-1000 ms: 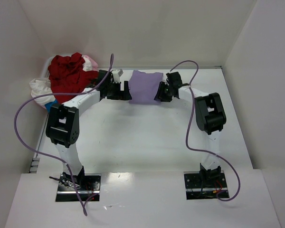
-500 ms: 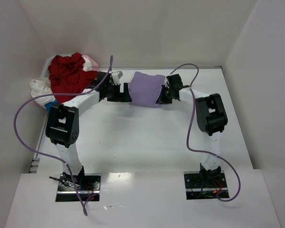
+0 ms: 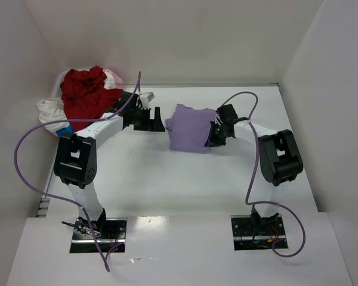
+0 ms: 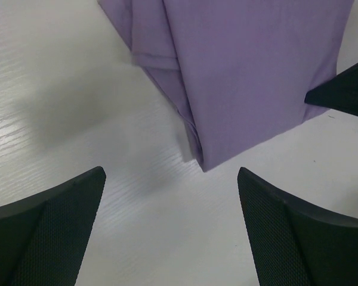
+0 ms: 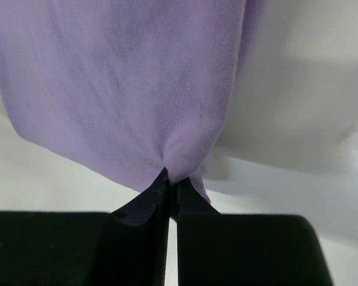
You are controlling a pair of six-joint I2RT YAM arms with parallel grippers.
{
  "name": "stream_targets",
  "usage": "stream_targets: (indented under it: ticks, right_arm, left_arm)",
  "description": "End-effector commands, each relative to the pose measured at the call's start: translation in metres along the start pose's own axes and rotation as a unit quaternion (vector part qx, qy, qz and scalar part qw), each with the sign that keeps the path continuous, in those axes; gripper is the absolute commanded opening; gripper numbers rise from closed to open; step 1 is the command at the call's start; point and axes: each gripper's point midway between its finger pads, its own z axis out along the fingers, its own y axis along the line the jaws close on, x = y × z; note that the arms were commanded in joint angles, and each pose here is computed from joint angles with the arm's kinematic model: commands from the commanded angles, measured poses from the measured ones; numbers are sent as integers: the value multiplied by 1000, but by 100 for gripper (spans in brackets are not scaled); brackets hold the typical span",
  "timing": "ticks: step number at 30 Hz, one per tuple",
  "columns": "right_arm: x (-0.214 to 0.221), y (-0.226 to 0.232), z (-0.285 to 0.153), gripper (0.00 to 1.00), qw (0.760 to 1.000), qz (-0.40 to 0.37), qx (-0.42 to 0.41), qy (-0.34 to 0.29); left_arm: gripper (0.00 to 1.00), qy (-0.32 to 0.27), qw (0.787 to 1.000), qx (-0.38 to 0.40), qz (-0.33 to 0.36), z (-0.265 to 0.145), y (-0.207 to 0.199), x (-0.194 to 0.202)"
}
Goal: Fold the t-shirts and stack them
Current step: Smooth out wrinkles on the folded tshirt
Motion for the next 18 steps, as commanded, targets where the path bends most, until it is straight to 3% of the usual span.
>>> stream_targets:
  ticks: [1, 8, 11, 12, 13, 15, 18]
  right_arm:
    - [16, -6, -30, 4, 1000, 1, 31, 3]
    - [16, -56, -61, 11, 993, 60, 102, -27]
    - [9, -71, -68, 23, 989, 87, 110, -39]
    - [5, -75, -69, 31, 989, 86, 110, -44]
    - [-2, -71, -71, 52, 989, 84, 106, -53]
    - [-9, -68, -74, 71, 990, 77, 103, -61]
    - [-17, -65, -76, 77, 990, 71, 101, -64]
  left_arm:
    - [99, -11, 999, 33, 29, -18, -19, -10]
    - [99, 9, 997, 59, 43, -16, -23, 2]
    - [99, 15, 997, 67, 41, -17, -26, 5]
    - [99, 18, 997, 67, 44, -14, -24, 7]
    - [99, 19, 996, 71, 44, -15, -26, 7]
    - [99, 26, 996, 74, 45, -11, -28, 11]
    - [99, 36, 994, 89, 49, -7, -39, 16]
